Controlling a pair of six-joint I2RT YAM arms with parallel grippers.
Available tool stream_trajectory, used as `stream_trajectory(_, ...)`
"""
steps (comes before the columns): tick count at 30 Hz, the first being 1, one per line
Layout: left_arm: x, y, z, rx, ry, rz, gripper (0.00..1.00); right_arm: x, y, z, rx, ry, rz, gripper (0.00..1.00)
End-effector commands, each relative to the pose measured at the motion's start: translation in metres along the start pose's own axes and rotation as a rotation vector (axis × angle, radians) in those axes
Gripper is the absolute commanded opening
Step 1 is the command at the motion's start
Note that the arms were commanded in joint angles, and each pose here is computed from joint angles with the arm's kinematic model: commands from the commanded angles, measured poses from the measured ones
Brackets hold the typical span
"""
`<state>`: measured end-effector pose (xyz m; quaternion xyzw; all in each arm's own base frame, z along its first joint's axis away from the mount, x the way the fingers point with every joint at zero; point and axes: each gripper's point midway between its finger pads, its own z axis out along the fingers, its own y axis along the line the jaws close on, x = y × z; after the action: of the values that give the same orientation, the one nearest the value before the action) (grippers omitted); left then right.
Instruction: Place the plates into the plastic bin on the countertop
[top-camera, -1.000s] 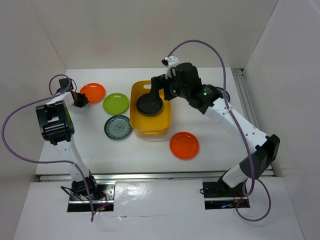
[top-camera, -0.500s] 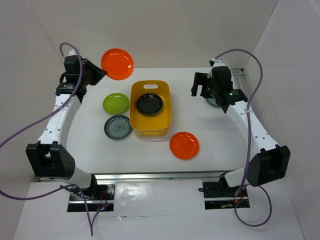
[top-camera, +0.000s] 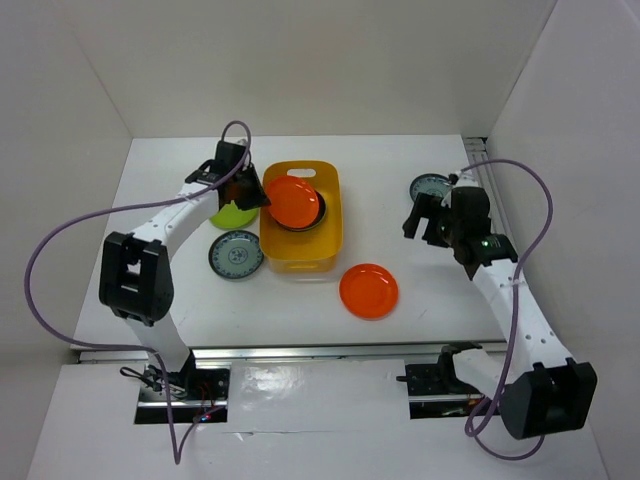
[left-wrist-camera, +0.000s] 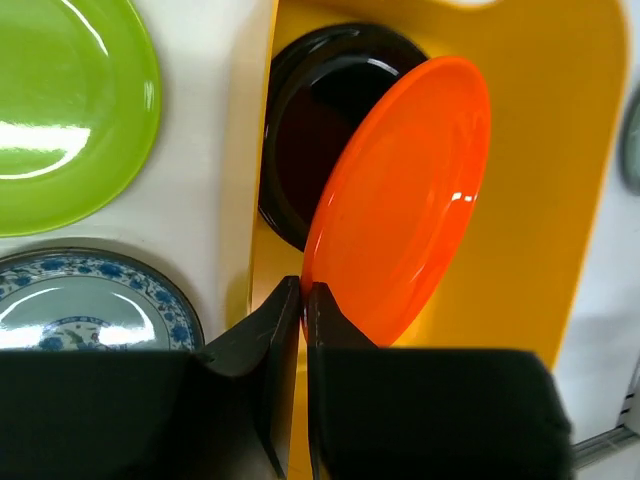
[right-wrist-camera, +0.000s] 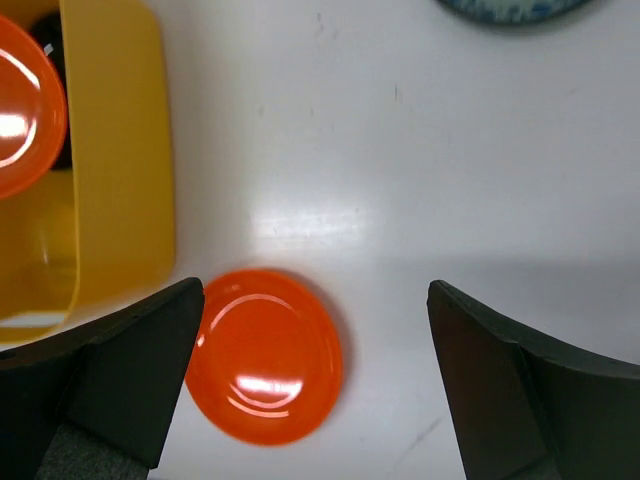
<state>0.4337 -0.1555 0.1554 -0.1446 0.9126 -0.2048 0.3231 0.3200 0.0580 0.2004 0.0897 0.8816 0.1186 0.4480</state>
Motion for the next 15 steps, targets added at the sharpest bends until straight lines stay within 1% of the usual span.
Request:
stream_trajectory(1,-0.024,-0.022,-0.001,0.042,-0.065,0.072,0.0,0.018,0.002,-0.012,-0.036,0.019,0.031,1.0)
stream_trajectory(2,-0.02,-0.021,0.003,0.043,-0.05,0.071,0.0,0.016,0.006,-0.017,-0.06,0.007,0.019,1.0)
stream_trajectory(4,-0.014,-0.02,0.017,0.033,-0.023,0.075,0.0,0.027,0.004,-0.019,-0.062,0.027,0.02,1.0)
stream_trajectory(6,-0.018,-0.02,0.023,0.022,-0.03,0.075,0.0,0.029,0.008,-0.023,-0.086,0.033,0.02,1.0)
stream_trajectory(8,-0.013,-0.012,0.033,-0.005,-0.015,0.072,0.0,0.034,0.008,-0.026,-0.092,0.043,0.02,1.0)
stream_trajectory(10,-0.013,-0.014,0.04,-0.02,-0.012,0.078,0.0,0.042,0.007,-0.028,-0.093,0.068,0.022,1.0)
stream_trajectory(11,-0.012,-0.01,0.043,-0.034,-0.01,0.077,0.11,0.046,0.005,-0.029,-0.092,0.071,0.023,1.0)
stream_trajectory(12,-0.014,-0.011,0.046,-0.032,-0.013,0.077,0.19,0.048,0.006,-0.031,-0.086,0.068,0.011,1.0)
stream_trajectory(14,-0.015,-0.009,0.052,-0.044,-0.012,0.077,0.27,0.05,0.005,-0.031,-0.069,0.076,0.022,1.0)
stream_trajectory(15,-0.014,-0.008,0.059,-0.05,-0.003,0.076,0.37,0.047,0.004,-0.034,-0.049,0.071,0.049,1.0)
